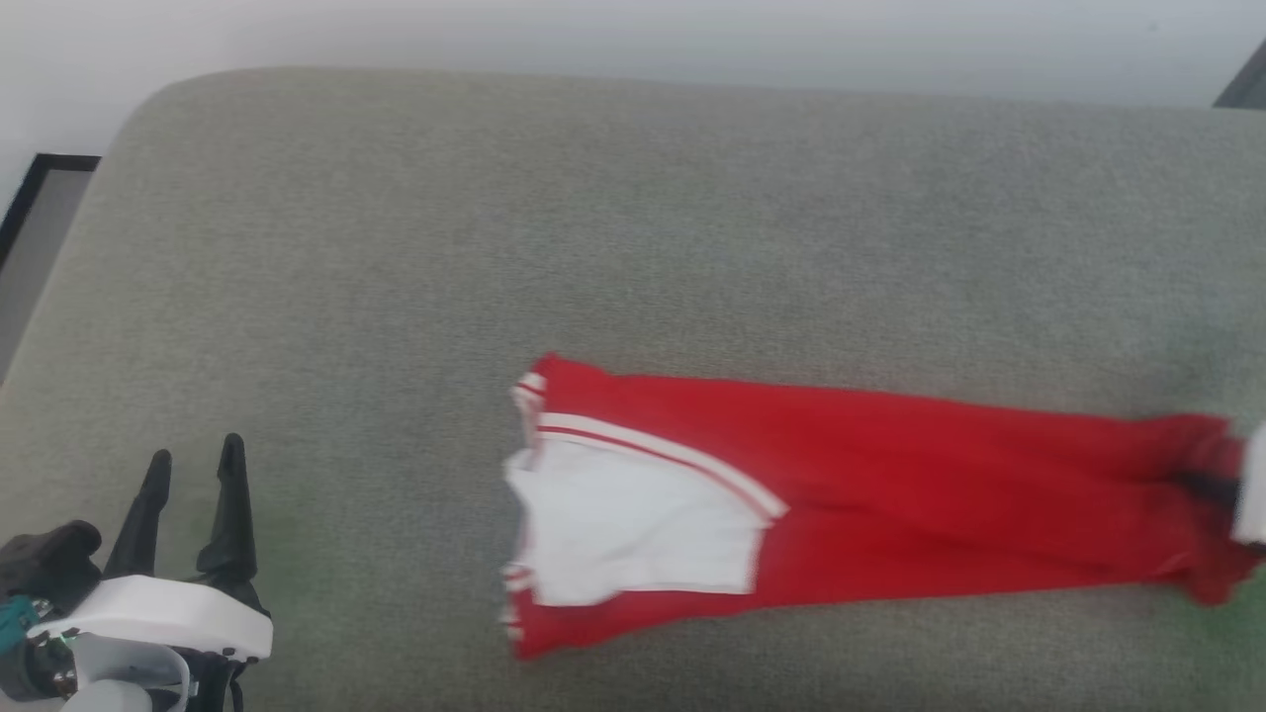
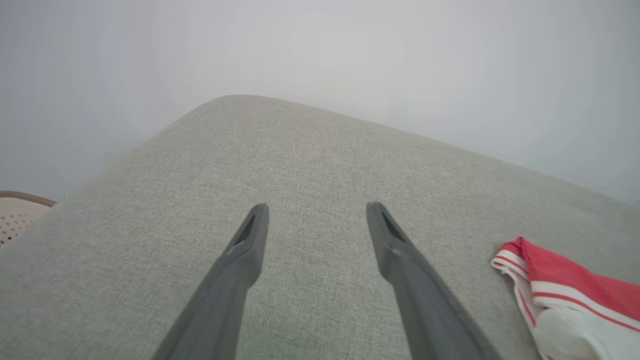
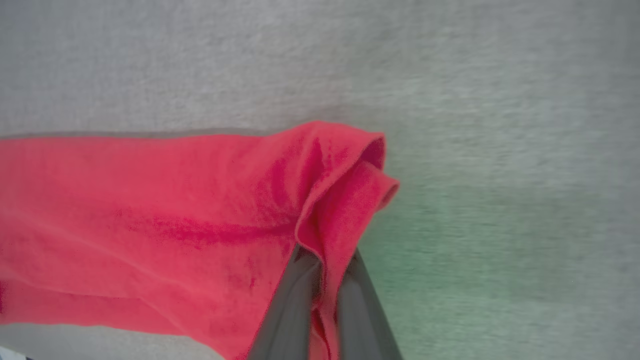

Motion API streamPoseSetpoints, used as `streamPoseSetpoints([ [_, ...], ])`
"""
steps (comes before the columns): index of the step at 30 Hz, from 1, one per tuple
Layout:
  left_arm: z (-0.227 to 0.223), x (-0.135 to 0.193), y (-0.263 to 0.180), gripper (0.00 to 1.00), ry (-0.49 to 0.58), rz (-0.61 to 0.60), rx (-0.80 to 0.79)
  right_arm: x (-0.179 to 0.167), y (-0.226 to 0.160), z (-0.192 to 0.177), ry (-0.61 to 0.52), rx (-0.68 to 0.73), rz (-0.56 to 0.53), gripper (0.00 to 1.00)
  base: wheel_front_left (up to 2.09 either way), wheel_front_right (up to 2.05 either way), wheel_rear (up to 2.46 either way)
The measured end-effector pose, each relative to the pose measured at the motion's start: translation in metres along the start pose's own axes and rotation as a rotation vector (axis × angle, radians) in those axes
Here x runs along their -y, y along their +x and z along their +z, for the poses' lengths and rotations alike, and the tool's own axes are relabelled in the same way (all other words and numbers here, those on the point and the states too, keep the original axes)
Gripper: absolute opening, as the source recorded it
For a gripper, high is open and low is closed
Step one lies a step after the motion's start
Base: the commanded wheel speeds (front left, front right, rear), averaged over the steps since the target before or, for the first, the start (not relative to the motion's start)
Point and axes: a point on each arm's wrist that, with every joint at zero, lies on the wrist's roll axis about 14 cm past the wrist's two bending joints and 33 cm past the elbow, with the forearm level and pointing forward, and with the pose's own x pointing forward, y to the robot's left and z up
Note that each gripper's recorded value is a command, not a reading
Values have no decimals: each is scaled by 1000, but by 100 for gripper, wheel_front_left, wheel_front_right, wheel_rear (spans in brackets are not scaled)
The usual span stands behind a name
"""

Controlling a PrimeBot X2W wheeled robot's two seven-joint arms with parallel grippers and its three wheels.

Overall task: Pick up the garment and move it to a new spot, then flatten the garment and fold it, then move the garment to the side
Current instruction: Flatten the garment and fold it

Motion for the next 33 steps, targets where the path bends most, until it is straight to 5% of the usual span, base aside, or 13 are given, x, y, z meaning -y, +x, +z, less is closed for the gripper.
streamPoseSetpoints([
  [8, -9, 19, 16, 100, -4, -45, -3, 84, -32, 22, 97, 82, -212, 0, 0, 0, 0],
  [14, -11, 33, 25, 100, -14, -76, 3, 93, -37, 22, 101, 86, -244, 0, 0, 0, 0],
  [21, -11, 40, 29, 100, -19, -89, 10, 36, -31, 23, 12, 91, -95, 0, 0, 0, 0],
  [33, -4, 38, 21, 100, -15, -95, 23, -131, -17, 8, -226, 81, 302, 0, 0, 0, 0],
])
